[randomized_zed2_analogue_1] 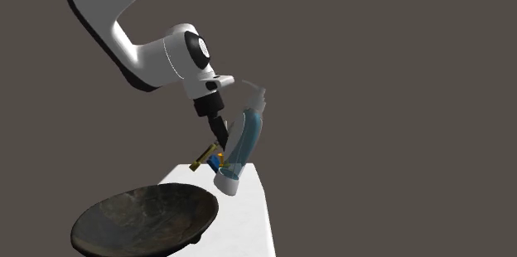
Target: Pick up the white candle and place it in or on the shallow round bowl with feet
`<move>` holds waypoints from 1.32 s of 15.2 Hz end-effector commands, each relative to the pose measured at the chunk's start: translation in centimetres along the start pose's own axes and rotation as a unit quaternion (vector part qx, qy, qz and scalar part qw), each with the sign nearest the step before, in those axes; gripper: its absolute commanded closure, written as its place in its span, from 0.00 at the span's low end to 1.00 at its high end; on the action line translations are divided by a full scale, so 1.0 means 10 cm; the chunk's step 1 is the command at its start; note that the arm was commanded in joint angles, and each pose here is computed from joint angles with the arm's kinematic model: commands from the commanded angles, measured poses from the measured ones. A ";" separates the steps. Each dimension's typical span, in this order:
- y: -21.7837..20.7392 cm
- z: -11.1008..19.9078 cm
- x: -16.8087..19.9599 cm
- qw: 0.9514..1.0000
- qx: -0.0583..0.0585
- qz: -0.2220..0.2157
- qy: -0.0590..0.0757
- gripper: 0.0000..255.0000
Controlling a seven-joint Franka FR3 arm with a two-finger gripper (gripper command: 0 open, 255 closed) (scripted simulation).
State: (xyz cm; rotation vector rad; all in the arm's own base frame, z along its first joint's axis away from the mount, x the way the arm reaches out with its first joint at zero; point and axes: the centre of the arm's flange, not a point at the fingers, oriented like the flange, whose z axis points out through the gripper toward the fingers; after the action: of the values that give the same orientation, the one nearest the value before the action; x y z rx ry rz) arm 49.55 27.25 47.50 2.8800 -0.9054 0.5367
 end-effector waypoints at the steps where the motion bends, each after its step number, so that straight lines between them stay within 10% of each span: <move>1: -0.01 0.10 -0.01 1.000 -0.001 0.000 -0.001 0.00; 8: -0.01 0.10 -0.01 1.000 -0.001 0.000 -0.001 0.00; 9: 0.00 0.09 -0.01 1.000 -0.001 0.000 -0.001 1.00; 20: -0.01 0.00 0.02 1.000 -0.001 0.000 -0.001 1.00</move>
State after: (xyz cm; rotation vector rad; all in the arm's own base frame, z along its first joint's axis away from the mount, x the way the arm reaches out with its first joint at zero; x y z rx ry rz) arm 49.82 27.20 47.30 2.8803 -0.9045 0.5341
